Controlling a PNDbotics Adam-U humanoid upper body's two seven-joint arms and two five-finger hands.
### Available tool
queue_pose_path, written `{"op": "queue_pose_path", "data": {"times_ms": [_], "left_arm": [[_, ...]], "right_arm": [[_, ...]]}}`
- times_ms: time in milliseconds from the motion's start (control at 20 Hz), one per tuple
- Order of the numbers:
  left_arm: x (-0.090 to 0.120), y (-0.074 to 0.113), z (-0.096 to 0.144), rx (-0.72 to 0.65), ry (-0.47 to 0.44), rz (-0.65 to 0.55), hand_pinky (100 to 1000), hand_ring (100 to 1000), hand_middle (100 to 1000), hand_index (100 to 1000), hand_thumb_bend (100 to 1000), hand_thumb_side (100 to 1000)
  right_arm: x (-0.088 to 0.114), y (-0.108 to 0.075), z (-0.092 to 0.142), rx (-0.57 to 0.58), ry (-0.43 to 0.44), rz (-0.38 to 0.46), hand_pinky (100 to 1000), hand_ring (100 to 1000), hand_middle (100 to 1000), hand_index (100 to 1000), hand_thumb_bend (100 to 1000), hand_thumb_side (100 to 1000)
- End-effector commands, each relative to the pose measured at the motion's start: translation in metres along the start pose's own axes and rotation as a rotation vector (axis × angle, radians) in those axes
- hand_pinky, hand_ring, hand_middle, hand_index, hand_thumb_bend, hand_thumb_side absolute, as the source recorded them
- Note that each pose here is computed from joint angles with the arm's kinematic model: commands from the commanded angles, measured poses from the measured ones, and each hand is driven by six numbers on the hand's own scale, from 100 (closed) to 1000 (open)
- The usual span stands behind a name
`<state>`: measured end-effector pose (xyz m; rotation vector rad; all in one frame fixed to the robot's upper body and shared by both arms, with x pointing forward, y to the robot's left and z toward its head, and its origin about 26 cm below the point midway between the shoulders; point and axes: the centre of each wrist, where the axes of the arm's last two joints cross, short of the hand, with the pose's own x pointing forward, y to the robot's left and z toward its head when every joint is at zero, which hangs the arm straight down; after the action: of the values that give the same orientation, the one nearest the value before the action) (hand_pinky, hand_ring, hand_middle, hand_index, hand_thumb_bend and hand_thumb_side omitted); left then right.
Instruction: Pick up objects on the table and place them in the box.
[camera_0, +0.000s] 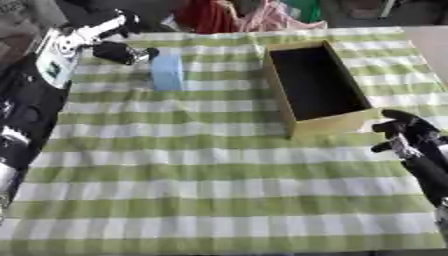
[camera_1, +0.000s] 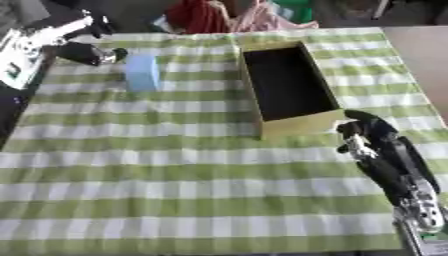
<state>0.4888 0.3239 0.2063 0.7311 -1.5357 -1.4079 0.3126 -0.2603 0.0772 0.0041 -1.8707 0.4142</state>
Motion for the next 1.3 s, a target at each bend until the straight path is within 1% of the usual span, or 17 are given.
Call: {"op": "queue_pose_path", "data": {"times_ms": [50,350,700,900,1150,1200,1250,1300], "left_arm": [[0.002,0.017,0.0,0.038,0.007,-0.049,792,840,840,883,430,533],[0.0,0.007,-0.002,0.045,0.053,-0.066,799,850,865,892,388,364],[0.0,-0.005,-0.006,0.066,0.089,-0.081,809,863,887,898,396,387],[-0.001,-0.011,-0.007,0.048,0.105,-0.087,803,852,874,898,393,400],[-0.002,-0.012,-0.007,0.03,0.11,-0.091,803,852,874,898,393,400],[-0.003,-0.013,-0.006,0.022,0.116,-0.094,795,827,838,891,377,355],[-0.004,-0.014,-0.006,0.006,0.125,-0.101,795,826,837,891,376,351],[-0.005,-0.014,-0.006,-0.006,0.133,-0.108,789,813,820,885,363,310]], "right_arm": [[0.008,-0.004,-0.003,0.008,-0.031,0.016,572,804,612,840,100,519],[0.008,-0.004,-0.004,0.009,-0.032,0.014,572,803,612,840,100,519],[0.009,-0.003,-0.005,0.012,-0.037,0.014,572,803,612,839,100,519],[0.01,-0.003,-0.005,0.013,-0.039,0.014,571,803,612,839,100,520],[0.01,-0.003,-0.005,0.012,-0.039,0.014,571,803,612,839,100,520],[0.01,-0.003,-0.005,0.013,-0.039,0.015,571,803,611,839,100,520],[0.01,-0.003,-0.006,0.014,-0.039,0.015,571,803,611,839,100,520],[0.01,-0.003,-0.006,0.014,-0.039,0.015,571,803,611,839,100,520]]}}
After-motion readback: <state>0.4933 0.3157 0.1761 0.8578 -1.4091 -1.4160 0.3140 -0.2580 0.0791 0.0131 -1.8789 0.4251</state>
